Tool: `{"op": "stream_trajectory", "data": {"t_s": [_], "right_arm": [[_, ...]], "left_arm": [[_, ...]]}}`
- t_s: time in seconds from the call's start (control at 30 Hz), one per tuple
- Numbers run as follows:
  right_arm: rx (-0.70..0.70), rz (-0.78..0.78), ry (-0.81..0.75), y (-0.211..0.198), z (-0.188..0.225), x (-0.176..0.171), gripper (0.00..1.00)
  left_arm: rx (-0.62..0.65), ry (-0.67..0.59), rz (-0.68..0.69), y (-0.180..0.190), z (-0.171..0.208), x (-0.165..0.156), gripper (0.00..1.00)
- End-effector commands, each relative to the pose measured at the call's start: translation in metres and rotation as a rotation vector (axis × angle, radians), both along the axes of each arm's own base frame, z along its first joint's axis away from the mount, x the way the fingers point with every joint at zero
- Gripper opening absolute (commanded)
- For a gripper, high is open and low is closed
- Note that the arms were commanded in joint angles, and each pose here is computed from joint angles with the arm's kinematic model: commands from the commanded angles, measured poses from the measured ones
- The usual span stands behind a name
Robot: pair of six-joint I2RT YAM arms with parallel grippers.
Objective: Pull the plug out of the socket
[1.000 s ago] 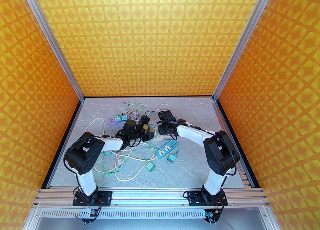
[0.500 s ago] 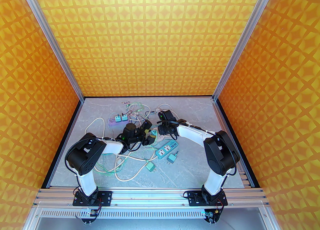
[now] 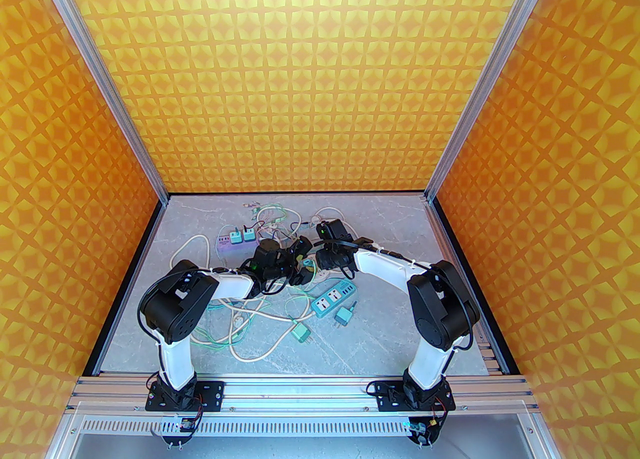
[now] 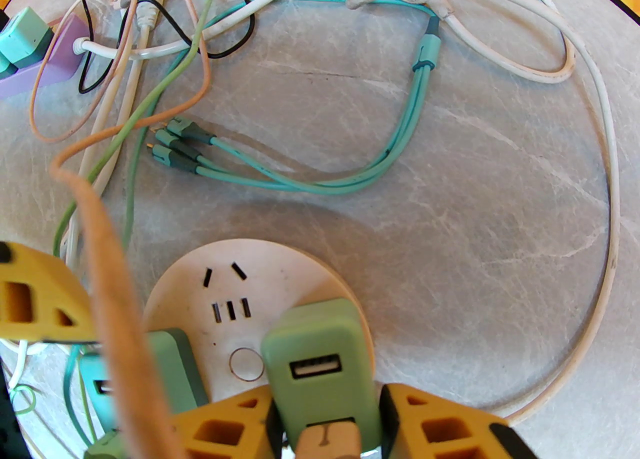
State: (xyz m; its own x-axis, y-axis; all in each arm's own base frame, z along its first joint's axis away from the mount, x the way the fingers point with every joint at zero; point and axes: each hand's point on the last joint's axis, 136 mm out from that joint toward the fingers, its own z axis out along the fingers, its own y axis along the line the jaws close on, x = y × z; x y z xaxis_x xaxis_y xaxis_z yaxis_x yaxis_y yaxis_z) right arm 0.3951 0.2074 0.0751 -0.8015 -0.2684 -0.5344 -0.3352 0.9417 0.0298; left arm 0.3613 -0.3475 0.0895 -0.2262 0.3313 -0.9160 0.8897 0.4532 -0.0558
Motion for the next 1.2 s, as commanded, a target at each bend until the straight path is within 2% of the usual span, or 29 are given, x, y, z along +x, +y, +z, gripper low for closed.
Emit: {"op": "stream_trajectory", "data": {"t_s": [0.0,0.23,0.43,0.53,0.83,1.17], "right_arm": [[0.011,0.018,0.011,0.004,0.003,0.0,0.37],[0.006,0.023,0.018,0.003,0.002,-0.002,0.37],[0.003,0.02,0.009,0.002,0.005,-0.001,0.37],[0.0,0.023,0.002,0.003,0.007,-0.001,0.36],[-0.007,0.018,-0.002,0.003,0.005,-0.002,0.36],[-0.009,0.051,-0.027,0.023,0.015,-0.005,0.36]], "left_arm": [[0.038,0.013,-0.035,-0.004,-0.012,-0.006,0.64],[0.052,0.01,-0.032,-0.007,-0.014,0.001,0.55],[0.084,0.029,-0.019,-0.004,-0.028,0.0,0.51],[0.12,0.056,-0.026,-0.003,-0.037,0.0,0.36],[0.135,0.068,-0.027,-0.004,-0.039,-0.002,0.36],[0.149,0.1,-0.029,-0.006,-0.046,-0.006,0.37]]}}
